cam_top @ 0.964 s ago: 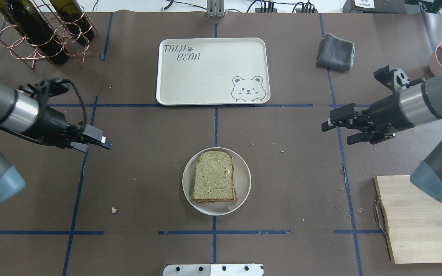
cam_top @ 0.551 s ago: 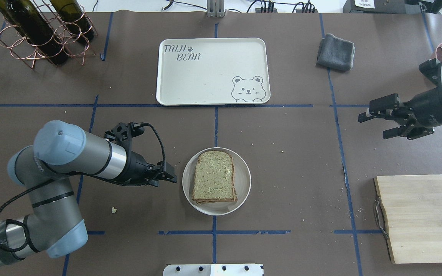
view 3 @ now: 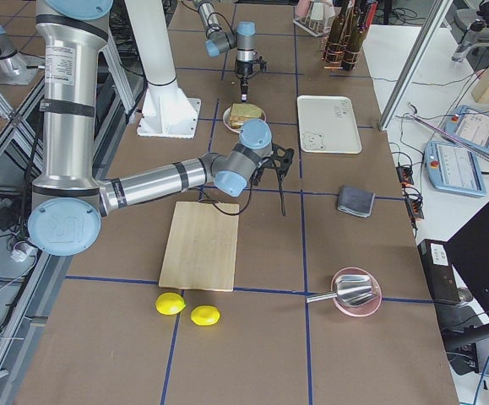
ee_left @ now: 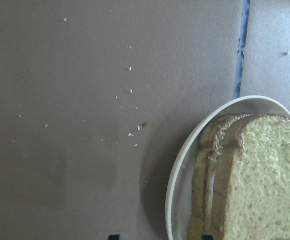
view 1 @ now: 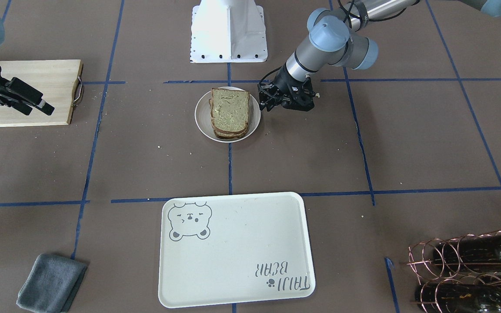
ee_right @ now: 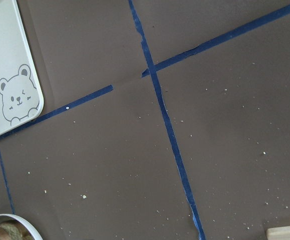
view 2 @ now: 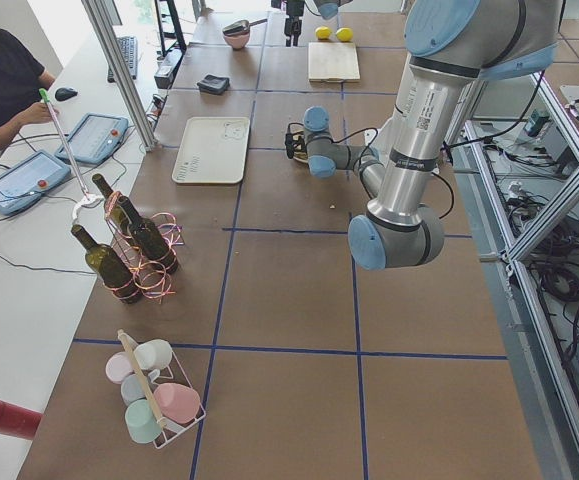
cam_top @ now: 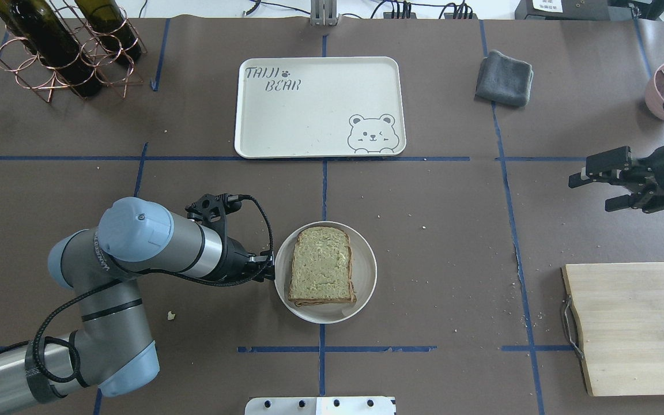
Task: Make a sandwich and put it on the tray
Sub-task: 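Move the left gripper to the plate rim nearest it and grasp it, then lift the plate with the left gripper and carry it onto the bear tray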
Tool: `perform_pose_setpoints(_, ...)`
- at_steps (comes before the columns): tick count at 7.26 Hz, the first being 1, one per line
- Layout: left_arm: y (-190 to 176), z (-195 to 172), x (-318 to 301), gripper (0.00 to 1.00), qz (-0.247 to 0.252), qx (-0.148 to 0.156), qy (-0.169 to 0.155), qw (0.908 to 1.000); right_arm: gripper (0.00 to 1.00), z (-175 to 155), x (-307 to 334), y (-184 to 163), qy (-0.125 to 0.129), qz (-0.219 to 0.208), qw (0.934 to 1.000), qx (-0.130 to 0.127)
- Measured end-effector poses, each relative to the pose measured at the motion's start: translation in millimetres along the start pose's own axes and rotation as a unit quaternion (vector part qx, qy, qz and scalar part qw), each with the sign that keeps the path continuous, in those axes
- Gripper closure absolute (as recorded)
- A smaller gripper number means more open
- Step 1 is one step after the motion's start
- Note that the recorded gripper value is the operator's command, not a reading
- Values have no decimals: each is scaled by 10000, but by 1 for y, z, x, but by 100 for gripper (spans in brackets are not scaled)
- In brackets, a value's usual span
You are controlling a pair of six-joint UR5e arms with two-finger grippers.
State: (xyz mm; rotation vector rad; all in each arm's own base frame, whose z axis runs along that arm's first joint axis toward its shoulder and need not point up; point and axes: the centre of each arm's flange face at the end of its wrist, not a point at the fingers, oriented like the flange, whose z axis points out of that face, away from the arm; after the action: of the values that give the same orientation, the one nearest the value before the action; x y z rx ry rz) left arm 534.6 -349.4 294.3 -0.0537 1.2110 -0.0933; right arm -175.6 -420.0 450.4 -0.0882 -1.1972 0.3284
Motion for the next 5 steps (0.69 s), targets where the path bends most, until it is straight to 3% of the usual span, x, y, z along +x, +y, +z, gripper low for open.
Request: perform_pose_setpoints(5, 7, 22, 13, 70, 36, -110, -35, 9999, 0, 0, 16, 3, 103, -3, 9999, 20)
